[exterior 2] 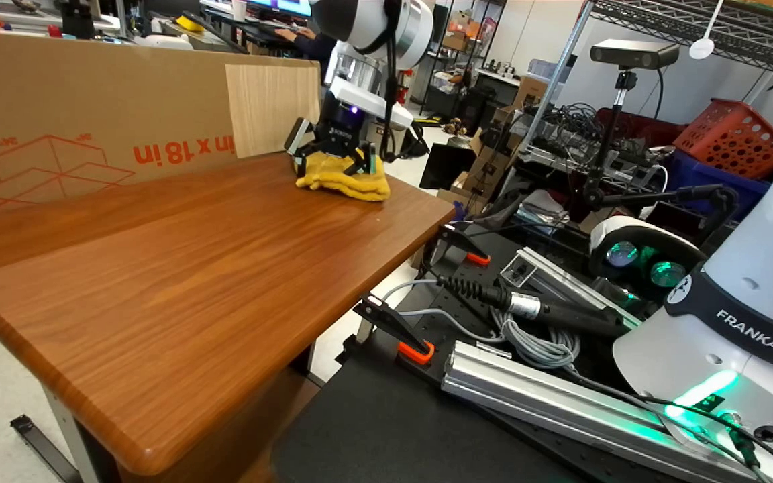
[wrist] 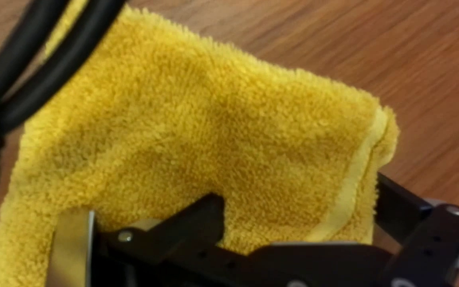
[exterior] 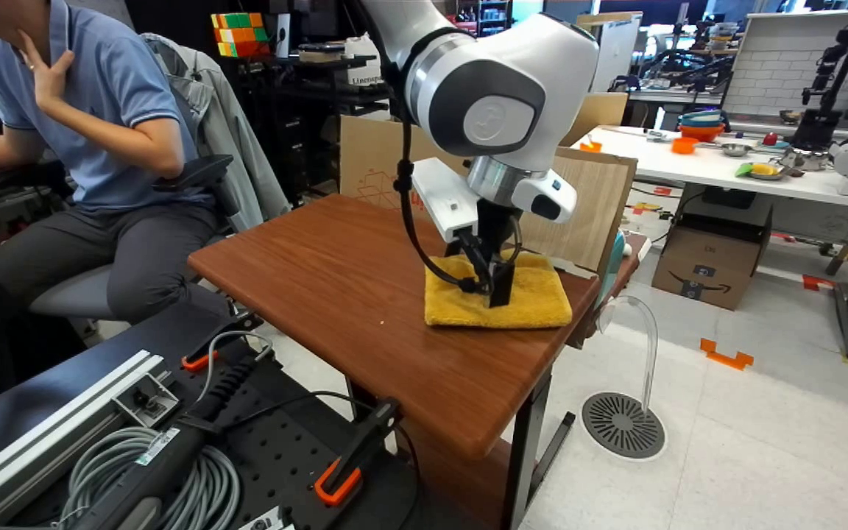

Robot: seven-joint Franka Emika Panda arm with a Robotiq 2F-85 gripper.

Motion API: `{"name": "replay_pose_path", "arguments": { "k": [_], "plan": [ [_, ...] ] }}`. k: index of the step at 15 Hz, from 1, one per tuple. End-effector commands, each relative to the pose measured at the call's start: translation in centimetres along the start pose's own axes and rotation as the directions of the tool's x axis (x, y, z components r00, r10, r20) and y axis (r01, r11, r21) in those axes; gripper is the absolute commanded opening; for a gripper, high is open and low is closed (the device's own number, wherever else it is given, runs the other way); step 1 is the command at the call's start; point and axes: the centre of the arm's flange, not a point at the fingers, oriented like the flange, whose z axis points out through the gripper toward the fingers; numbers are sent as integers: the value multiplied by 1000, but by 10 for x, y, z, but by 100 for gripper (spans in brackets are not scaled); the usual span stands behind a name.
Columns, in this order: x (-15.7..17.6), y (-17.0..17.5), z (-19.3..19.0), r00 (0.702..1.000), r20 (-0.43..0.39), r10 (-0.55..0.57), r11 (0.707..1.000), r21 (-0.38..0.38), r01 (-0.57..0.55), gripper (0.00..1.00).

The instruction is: Wipe the table with the yellow towel

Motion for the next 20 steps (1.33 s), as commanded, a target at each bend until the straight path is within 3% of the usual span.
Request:
{"name": "replay_pose_path", "arguments": {
  "k": [1, 4, 7, 14, 20],
  "plan": [
    [-38, -3, 47, 994, 18, -108, 992, -59, 109, 100],
    [-68, -19, 62, 979, 18, -203, 971, -125, 204, 100],
    [-102, -42, 74, 950, 31, -310, 931, -190, 310, 100],
    [-198, -84, 105, 831, 177, -528, 759, -342, 555, 100],
    [-238, -114, 139, 791, 198, -579, 671, -435, 601, 100]
  ]
}}
